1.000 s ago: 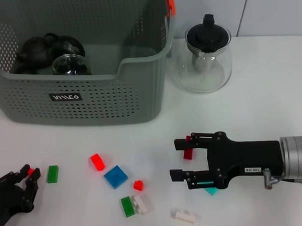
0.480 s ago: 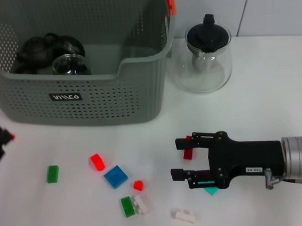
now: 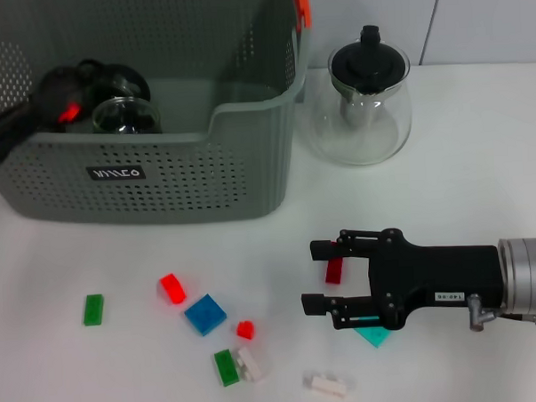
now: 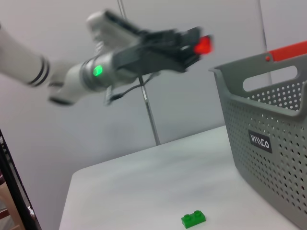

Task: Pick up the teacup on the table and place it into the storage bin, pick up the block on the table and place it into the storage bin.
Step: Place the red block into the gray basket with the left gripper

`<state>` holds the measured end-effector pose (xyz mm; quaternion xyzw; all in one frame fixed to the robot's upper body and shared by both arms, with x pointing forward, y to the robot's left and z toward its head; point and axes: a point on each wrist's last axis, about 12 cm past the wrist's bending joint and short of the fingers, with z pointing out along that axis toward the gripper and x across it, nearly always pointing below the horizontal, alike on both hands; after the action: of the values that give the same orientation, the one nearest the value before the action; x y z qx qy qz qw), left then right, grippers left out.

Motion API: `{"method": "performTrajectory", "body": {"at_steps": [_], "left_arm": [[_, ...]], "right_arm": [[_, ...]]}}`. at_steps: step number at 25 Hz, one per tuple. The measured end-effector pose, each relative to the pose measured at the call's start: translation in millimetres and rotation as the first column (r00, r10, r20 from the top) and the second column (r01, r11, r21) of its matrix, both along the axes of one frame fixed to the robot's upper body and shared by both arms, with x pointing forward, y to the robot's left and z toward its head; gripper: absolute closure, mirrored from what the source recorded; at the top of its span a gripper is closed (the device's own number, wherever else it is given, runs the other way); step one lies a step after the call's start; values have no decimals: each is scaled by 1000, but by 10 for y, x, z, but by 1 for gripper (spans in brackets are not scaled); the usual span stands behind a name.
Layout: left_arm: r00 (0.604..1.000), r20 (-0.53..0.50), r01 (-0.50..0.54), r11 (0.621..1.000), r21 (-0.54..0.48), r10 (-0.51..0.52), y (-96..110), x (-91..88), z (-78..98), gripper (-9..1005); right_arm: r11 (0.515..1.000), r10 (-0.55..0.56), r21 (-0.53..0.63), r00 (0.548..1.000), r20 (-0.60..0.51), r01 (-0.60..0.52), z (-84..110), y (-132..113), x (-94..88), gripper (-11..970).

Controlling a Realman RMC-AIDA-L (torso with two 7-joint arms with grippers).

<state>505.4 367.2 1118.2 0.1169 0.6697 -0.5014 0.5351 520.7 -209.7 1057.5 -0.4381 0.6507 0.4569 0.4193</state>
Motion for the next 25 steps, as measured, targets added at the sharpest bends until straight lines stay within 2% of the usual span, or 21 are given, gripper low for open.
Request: {"method": "performTrajectory", "body": {"at_steps": [1, 2, 6, 7, 9, 13, 20, 23, 25], "left_arm": [[1000, -17, 5, 999, 41, -4, -31, 175, 82, 811], [1000, -26, 3, 998, 59, -1, -40, 238, 107, 811], [993, -117, 12, 971, 237, 16, -156, 711, 299, 811], [987, -157, 21, 951, 308, 29, -200, 835, 339, 811], [977, -203, 27, 915, 402, 60, -272, 971, 385, 810], [970, -207, -21, 894, 447, 127, -314, 1030, 440, 810], [951, -215, -109, 895, 433, 220, -264, 1083, 473, 809], [953, -209, -118, 903, 413, 220, -275, 1079, 477, 809], [957, -199, -119, 914, 388, 209, -277, 1061, 493, 620]], "right_arm": [[1000, 0, 0, 1000, 0, 0, 0, 0, 0, 168], [1000, 0, 0, 1000, 0, 0, 0, 0, 1, 168], [1000, 1, -1, 1000, 0, -1, 3, 3, 4, 168], [1000, 1, 0, 1000, 0, -1, 3, 4, 4, 168], [1000, 1, 0, 1000, 0, -1, 3, 4, 4, 168], [1000, 2, 0, 1000, 0, -2, 3, 4, 3, 168], [1000, 14, 6, 1000, 1, -14, 19, 17, 3, 168], [1000, 14, 7, 1000, 2, -14, 20, 17, 4, 168], [1000, 14, 7, 1000, 2, -14, 20, 17, 4, 168]]}}
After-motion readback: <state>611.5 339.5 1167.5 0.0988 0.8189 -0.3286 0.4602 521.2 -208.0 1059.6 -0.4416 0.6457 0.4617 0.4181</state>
